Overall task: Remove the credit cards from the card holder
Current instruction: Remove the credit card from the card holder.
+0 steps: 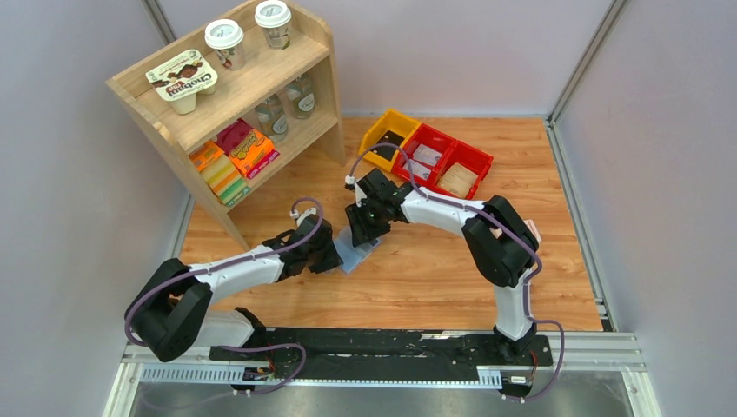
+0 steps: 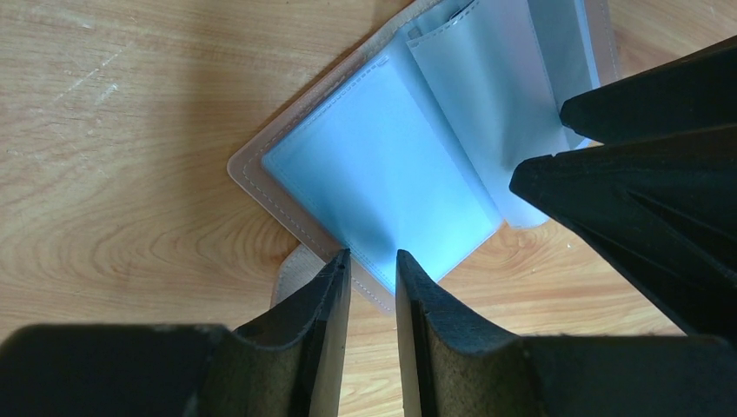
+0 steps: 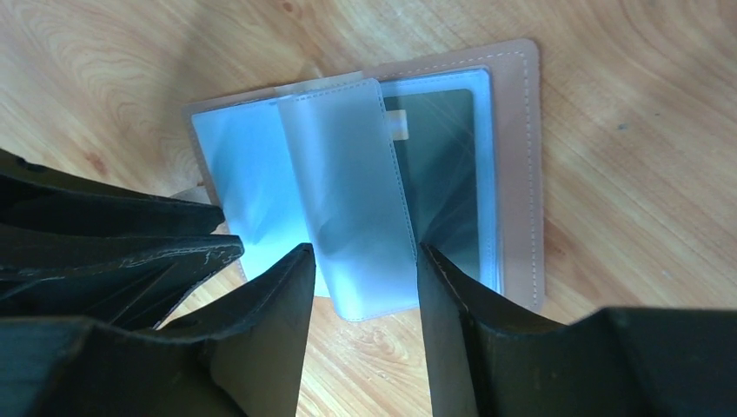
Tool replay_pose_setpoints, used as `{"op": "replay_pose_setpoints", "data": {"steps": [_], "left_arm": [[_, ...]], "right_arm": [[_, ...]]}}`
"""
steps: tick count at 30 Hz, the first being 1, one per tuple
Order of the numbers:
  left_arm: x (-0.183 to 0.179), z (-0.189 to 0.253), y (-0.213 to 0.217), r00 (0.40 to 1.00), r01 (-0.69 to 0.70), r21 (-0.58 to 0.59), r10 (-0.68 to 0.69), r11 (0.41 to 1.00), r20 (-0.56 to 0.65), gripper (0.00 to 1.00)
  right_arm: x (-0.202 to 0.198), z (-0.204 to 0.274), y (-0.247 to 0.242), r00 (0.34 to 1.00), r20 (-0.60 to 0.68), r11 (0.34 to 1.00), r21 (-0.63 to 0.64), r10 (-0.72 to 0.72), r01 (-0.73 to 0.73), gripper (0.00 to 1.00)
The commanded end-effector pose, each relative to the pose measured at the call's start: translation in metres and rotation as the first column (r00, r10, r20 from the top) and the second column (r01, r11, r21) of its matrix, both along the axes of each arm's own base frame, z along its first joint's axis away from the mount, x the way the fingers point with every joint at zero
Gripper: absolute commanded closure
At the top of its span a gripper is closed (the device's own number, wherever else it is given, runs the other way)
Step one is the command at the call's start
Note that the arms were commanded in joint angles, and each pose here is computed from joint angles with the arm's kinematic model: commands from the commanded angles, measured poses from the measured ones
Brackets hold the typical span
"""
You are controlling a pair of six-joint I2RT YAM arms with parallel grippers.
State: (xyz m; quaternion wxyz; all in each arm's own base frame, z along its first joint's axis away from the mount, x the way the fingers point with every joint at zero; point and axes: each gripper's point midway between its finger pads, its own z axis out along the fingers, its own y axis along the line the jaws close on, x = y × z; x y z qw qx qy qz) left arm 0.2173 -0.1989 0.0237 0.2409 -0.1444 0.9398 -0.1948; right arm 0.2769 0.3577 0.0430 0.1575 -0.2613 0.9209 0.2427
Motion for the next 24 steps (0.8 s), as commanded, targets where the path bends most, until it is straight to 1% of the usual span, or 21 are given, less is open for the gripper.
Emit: {"op": "replay_pose_setpoints", "data": {"steps": [1, 8, 13, 21, 24], "left_arm": [[-0.004, -0.007, 0.009, 1.000, -0.009, 0.029, 0.009, 1.000, -0.005, 0.66], [-0.001, 0.000, 0.007, 0.999, -0.023, -0.015, 0.024, 1.000, 0.038, 0.66], [-0.001, 0.007, 0.008, 0.995, -0.048, -0.065, 0.054, 0.997, 0.080, 0.65], [0.003, 0.034, 0.022, 0.966, -0.130, -0.165, 0.163, 0.978, 0.203, 0.63], [0.003, 0.047, 0.029, 0.947, -0.152, -0.202, 0.201, 0.968, 0.249, 0.62]], "right_arm": [[-0.005, 0.026, 0.020, 0.998, 0.018, 0.992, 0.107, 0.068, -0.069, 0.51], [-0.025, 0.037, 0.037, 0.986, -0.061, 0.964, 0.228, 0.157, -0.139, 0.52], [-0.037, 0.044, 0.045, 0.976, -0.096, 0.941, 0.300, 0.193, -0.157, 0.52], [-0.048, 0.033, 0.048, 0.965, -0.147, 0.937, 0.307, 0.217, -0.164, 0.53], [-0.056, 0.036, 0.054, 0.956, -0.153, 0.924, 0.334, 0.251, -0.189, 0.52]]}}
